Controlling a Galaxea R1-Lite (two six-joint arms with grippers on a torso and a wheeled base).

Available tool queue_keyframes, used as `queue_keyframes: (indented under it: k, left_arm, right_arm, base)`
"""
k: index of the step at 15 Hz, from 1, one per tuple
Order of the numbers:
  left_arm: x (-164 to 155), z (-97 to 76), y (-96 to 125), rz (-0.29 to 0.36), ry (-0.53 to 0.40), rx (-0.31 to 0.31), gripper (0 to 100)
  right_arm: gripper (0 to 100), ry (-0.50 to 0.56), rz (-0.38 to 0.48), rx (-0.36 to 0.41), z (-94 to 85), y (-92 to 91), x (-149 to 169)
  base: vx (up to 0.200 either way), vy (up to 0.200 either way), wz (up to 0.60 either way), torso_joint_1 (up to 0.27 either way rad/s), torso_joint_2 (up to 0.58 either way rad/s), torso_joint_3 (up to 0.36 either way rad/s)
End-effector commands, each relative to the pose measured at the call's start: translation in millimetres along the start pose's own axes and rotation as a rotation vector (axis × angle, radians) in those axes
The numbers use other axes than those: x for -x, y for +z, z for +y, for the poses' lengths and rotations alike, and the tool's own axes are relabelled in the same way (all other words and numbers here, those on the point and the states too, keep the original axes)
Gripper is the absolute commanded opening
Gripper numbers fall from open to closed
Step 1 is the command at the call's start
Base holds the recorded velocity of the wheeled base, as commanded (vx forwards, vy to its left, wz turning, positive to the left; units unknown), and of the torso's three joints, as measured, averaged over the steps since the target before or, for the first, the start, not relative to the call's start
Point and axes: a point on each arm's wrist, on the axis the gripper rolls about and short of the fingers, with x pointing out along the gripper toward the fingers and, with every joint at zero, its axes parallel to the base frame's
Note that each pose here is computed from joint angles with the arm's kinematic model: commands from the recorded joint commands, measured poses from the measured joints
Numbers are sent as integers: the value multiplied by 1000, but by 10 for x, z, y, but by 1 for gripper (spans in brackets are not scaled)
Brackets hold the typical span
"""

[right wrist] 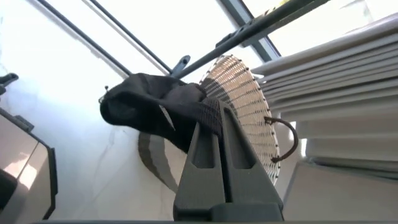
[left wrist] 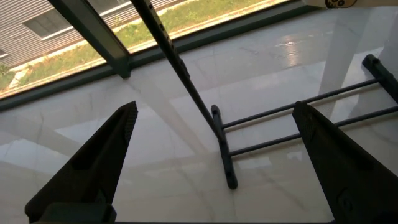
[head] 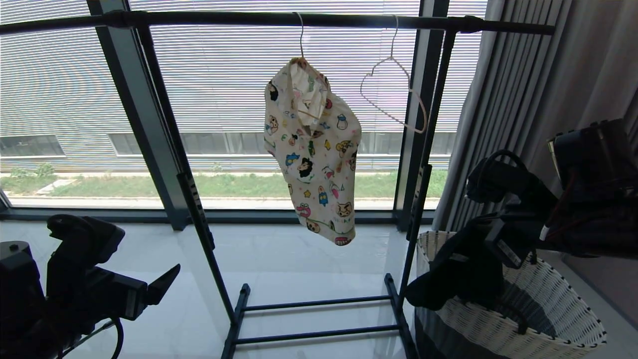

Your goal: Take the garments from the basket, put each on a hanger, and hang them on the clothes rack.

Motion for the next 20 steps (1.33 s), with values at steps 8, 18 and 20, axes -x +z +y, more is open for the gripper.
queue_keyframes:
  k: [8, 18, 20]
  left_arm:
    - [-54, -162, 96, -40, -108, -21, 100]
    - [-50, -1415, 705, -160, -784, 123, 100]
    - [-243, -1620, 751, -121, -805, 135, 100]
  right_arm:
    - [0, 10, -53, 6, 27, 127, 115]
    - [0, 314, -203, -98, 667, 872, -190]
    - [0, 332, -208, -112, 704, 932, -243]
  base:
    - [-200, 0, 0, 3, 2, 3]
    - [0, 0, 0, 0, 0, 0]
    - [0, 0, 0, 0, 0, 0]
